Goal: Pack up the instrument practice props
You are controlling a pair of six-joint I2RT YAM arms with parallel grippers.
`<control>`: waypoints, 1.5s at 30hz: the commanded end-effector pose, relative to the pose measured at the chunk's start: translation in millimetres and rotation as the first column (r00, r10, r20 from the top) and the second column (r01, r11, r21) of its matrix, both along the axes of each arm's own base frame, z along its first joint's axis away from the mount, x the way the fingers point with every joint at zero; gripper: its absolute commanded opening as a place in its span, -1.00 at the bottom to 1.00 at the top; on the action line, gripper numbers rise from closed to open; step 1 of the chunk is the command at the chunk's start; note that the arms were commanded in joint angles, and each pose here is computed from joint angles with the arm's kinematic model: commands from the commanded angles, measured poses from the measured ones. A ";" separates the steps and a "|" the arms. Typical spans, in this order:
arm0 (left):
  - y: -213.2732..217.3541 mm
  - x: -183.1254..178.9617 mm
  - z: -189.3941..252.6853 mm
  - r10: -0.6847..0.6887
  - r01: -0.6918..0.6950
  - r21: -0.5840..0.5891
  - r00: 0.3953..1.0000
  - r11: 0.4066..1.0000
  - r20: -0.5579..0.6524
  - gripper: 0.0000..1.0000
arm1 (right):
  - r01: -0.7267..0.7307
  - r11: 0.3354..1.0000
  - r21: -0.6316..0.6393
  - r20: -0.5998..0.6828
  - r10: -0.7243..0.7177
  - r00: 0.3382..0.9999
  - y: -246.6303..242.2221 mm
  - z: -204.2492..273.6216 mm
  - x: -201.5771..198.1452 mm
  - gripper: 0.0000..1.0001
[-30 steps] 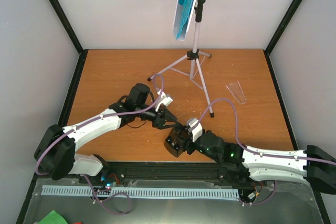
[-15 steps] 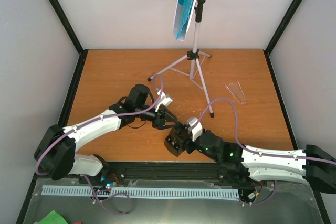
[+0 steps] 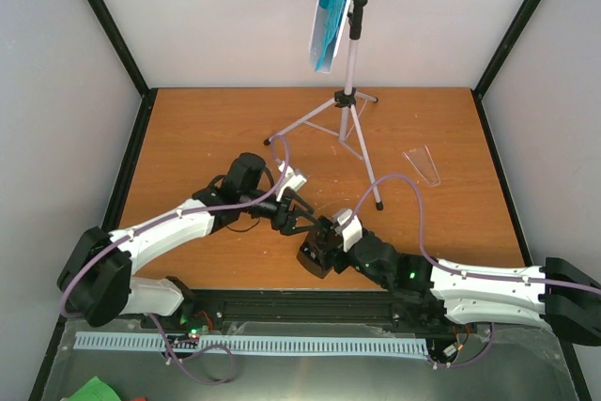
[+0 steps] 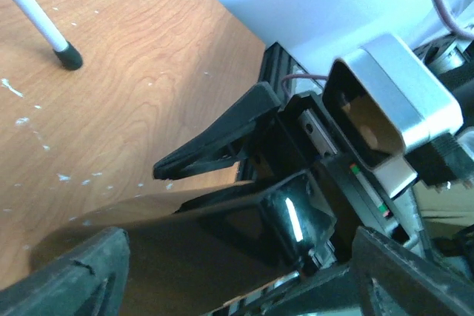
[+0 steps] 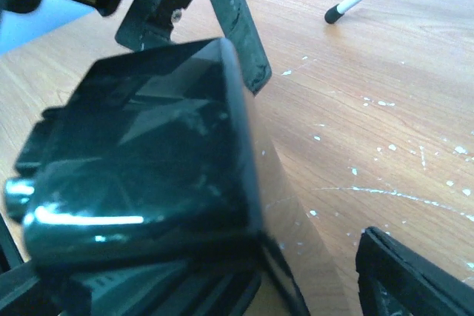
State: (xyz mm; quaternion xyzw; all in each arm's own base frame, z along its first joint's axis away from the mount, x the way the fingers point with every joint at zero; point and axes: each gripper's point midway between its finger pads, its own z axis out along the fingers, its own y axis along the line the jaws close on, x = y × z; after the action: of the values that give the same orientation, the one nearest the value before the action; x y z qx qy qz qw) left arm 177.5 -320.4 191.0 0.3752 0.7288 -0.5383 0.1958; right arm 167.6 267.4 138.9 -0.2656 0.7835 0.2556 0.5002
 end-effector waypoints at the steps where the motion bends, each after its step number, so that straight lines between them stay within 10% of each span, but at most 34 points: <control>1: 5.2 11.7 22.5 0.121 -0.118 -0.029 0.989 0.993 0.089 0.78 | -0.027 0.999 0.020 0.024 0.027 0.999 3.1 17.2 -2.6 0.80; 9: 40.7 24.4 59.7 0.417 -0.384 -0.202 0.895 0.901 0.159 0.99 | -0.122 0.987 0.102 0.087 0.113 0.990 -1.0 77.2 -17.6 1.00; 15: 54.5 20.3 29.1 0.470 -0.450 -0.167 0.876 0.877 0.110 0.95 | 0.102 0.982 0.159 -0.003 -0.103 0.995 -34.7 101.5 10.0 1.00; 22: 56.6 -10.7 -26.2 0.378 -0.376 -0.119 0.926 0.919 -0.012 0.77 | 0.404 0.908 0.110 -0.410 -0.329 0.851 -95.4 16.2 45.0 0.91; 34: 46.1 -35.1 -79.7 0.308 -0.309 -0.055 0.951 0.950 -0.020 0.62 | 0.385 0.922 0.030 -0.738 -0.240 0.631 -101.6 -75.8 -13.3 0.60; 45: 44.1 -20.0 -97.2 0.326 -0.327 0.007 0.942 0.945 0.076 0.58 | 0.291 0.935 0.203 -0.758 -0.038 0.651 -59.8 -73.1 -7.5 0.28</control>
State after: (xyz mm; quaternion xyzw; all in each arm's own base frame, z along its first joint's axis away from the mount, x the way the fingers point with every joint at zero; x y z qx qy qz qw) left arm 146.9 -267.3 76.6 0.2421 0.8031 -0.4801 0.2567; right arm 142.2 181.7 35.2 0.0327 0.9208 0.3530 0.1624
